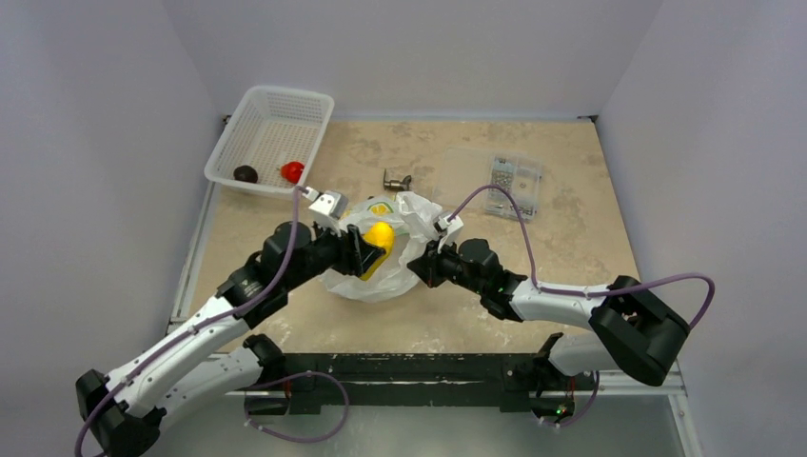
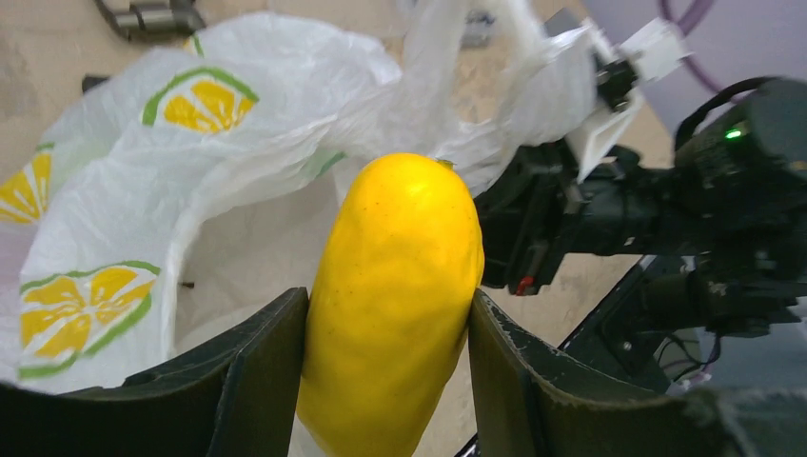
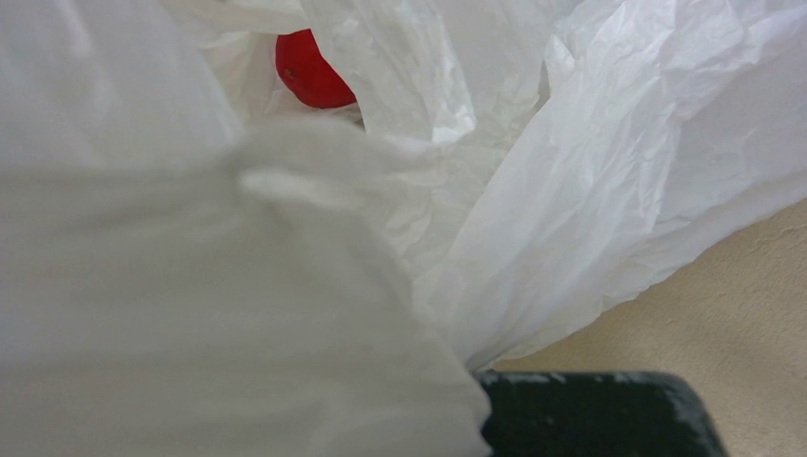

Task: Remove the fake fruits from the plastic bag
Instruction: Take out the fake fruit from the plastic bag, then place the fake fruit in the bin.

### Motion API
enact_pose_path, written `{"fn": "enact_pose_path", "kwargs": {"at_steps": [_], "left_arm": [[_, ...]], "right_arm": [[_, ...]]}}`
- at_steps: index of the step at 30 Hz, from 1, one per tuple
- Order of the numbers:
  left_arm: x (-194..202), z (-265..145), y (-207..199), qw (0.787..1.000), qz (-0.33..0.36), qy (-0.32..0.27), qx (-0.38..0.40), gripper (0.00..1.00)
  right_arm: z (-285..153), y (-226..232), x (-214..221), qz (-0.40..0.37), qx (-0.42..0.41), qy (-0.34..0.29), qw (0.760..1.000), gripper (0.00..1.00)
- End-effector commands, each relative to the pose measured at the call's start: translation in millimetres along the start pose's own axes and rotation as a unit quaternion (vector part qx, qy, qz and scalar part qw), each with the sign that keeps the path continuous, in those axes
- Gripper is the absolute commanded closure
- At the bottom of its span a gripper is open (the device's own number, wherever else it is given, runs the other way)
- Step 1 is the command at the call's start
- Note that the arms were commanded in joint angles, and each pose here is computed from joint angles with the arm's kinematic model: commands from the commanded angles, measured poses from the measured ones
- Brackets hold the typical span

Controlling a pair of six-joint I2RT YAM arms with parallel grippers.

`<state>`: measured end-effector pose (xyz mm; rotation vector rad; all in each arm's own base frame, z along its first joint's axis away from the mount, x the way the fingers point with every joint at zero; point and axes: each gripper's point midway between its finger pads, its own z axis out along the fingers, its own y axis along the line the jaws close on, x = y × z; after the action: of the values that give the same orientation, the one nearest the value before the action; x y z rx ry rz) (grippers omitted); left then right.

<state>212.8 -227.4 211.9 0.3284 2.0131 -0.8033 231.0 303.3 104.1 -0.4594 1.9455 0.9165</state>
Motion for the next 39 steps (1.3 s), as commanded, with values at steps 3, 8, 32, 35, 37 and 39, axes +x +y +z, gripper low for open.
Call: {"fn": "enact_pose_path", "kwargs": {"at_steps": [3, 8, 32, 35, 37, 39], "left_arm": [[-77, -28, -14, 0.984, -0.007, -0.175, 0.019, 1.0], [-122, -33, 9, 0.971, 0.005, -0.23, -0.066, 1.0], [-185, 25, 354, 0.853, -0.023, -0.055, -0.519, 1.0], [-164, 38, 375, 0.86, -0.047, -0.013, -0.508, 0.97], [-147, 44, 385, 0.856, -0.062, 0.023, -0.512, 0.89], [-131, 47, 396, 0.847, -0.078, 0.055, -0.522, 0.76]], "right_arm": [[1, 4, -17, -0.005, -0.004, -0.023, 1.0, 1.0], [2, 4, -16, -0.005, -0.003, -0.022, 1.0, 1.0], [7, 6, -11, -0.002, -0.012, -0.007, 1.0, 1.0], [8, 7, -10, -0.001, -0.014, -0.005, 1.0, 1.0], [9, 7, -9, 0.0, -0.016, -0.002, 1.0, 1.0], [9, 8, -9, 0.0, -0.018, -0.001, 1.0, 1.0]]}}
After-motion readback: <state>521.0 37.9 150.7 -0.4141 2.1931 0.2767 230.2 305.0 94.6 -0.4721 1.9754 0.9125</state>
